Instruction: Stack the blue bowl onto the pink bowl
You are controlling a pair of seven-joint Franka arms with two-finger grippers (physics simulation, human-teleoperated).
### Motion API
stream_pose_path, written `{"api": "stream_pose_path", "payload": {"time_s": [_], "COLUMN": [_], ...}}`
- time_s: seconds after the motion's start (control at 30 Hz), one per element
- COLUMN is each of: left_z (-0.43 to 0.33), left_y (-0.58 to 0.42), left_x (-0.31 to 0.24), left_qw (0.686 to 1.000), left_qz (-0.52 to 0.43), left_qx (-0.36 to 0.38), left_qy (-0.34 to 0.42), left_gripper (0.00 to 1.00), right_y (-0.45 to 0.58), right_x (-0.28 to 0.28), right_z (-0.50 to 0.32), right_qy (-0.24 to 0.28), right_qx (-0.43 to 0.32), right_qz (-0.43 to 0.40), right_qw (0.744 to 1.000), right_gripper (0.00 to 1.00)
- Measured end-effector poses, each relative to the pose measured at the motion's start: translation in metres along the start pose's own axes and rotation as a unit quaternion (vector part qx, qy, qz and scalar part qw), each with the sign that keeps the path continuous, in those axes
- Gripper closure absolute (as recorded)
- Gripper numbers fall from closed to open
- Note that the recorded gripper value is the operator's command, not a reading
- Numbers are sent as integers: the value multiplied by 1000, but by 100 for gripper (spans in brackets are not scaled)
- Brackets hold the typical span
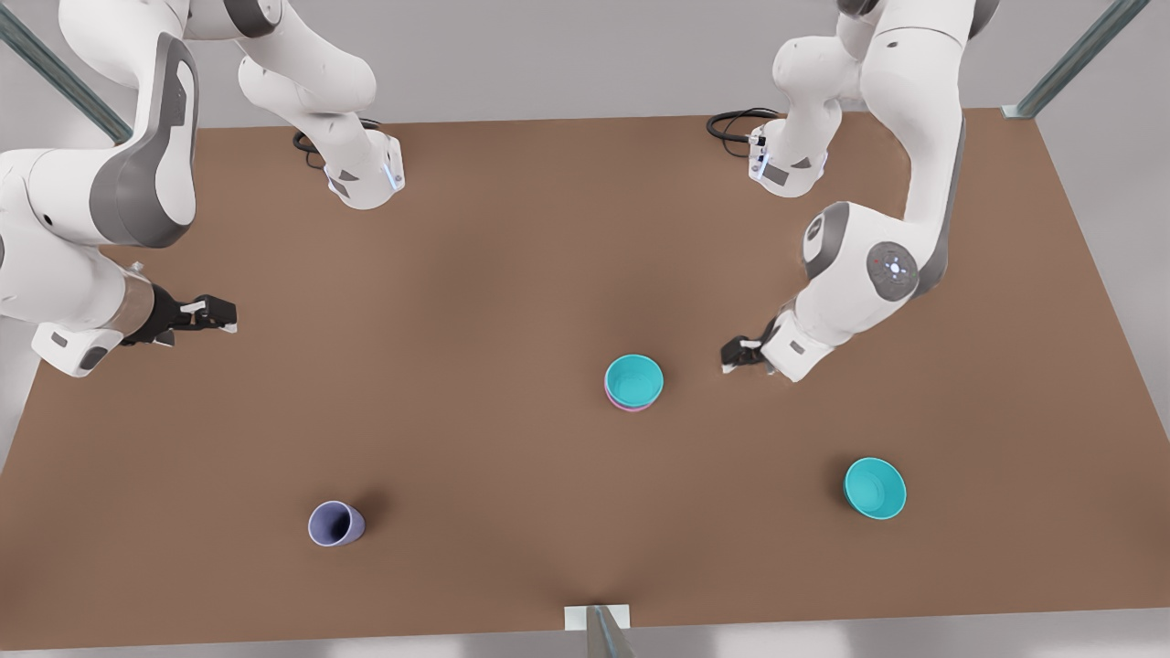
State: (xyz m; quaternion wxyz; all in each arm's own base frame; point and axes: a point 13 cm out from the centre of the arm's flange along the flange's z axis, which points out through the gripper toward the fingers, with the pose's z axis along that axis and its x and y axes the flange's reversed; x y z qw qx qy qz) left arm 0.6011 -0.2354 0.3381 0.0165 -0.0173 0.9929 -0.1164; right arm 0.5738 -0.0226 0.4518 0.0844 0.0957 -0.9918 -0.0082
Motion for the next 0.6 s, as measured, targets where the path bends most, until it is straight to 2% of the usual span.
{"api": "stream_pose_path", "payload": {"time_s": [0.07,0.23,0.6], "left_z": [-51,-117,-142], "left_y": [33,92,149], "left_x": [12,44,67], "left_qw": [999,994,987], "left_qz": [-4,-7,-20], "left_qx": [-39,-108,-132], "left_qy": [-1,33,89], "left_gripper": [0,0,0], "right_y": [0,0,0], "right_x": [0,0,-4], "right_z": [0,0,2], "right_qy": [0,-1,0], "right_qx": [0,0,-1], "right_qz": [-1,-3,-6], "right_qw": [1000,1000,1000], "right_gripper": [0,0,0]}}
